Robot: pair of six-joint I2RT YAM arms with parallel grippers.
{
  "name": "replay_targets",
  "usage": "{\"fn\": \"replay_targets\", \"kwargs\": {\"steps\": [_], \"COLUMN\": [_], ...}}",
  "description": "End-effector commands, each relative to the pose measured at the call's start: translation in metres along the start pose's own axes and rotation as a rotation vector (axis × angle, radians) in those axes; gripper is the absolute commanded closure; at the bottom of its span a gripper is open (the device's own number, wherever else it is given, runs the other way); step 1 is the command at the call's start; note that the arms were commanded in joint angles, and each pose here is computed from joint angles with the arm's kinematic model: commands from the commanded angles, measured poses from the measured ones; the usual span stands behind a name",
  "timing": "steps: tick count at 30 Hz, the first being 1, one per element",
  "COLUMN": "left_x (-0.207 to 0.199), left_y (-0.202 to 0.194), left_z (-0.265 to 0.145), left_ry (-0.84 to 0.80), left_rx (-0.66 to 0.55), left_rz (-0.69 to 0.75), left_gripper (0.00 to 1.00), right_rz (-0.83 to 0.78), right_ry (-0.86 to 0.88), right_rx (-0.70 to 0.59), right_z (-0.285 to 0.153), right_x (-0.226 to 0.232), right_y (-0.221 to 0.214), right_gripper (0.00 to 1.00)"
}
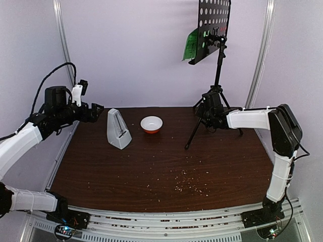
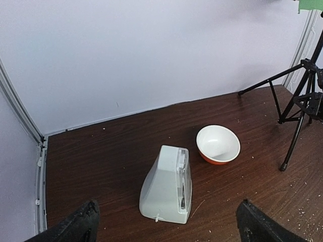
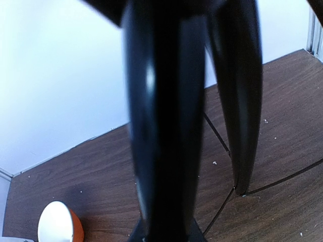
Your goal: Pack up the instrument practice props
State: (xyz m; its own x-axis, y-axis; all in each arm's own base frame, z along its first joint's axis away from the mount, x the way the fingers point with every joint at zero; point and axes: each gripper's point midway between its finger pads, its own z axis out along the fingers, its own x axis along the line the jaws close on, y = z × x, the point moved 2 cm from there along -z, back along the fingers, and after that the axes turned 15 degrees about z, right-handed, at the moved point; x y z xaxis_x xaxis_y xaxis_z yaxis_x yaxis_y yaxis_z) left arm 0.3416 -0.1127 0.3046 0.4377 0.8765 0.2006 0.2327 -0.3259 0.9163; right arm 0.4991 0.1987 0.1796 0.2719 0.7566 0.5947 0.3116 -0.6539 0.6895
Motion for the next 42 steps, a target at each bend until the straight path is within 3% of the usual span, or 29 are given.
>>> {"fn": "replay_targets", "kwargs": {"steps": [1, 3, 15, 28, 34, 42], "left_x": [0.007, 0.008, 0.009, -0.021, -0.060, -0.152], "left_y": [0.001, -0.001, -0.009, 0.007, 0.027, 0.051], "left_z": [0.004, 0.005, 0.012, 0.003, -0.006, -0.013], "left_ry": [0.038, 0.045, 0.052, -0.125, -0.296, -0.513], "left_rx": [-0.013, -0.006, 0.022, -0.115, -0.200, -0.352], "left_rz": [0.018, 0.021, 0.028, 0.105, 0.065, -0.073], "left_gripper": [0.02, 0.02, 0.02, 0.08, 0.13, 0.17], "right_rz": [-0.029, -0.036, -0.089, -0.314, -0.370, -0.375], "right_ry": [0.041, 0.055, 0.271, 0.572, 0.740, 0.821], "right_rx": [0.012, 0.026, 0.282, 0.578, 0.684, 0.760], "right_z": [-0.006, -0.012, -0.071, -0.144, -0.183, -0.205], "right_x": [0.001, 0.000, -0.002, -0.002, 0.005, -0.001], "right_y": [0.000, -0.001, -0.035, -0.103, -0.117, -0.128], "right_gripper": [0.93, 1.00, 1.00, 1.00, 1.00, 1.00]}}
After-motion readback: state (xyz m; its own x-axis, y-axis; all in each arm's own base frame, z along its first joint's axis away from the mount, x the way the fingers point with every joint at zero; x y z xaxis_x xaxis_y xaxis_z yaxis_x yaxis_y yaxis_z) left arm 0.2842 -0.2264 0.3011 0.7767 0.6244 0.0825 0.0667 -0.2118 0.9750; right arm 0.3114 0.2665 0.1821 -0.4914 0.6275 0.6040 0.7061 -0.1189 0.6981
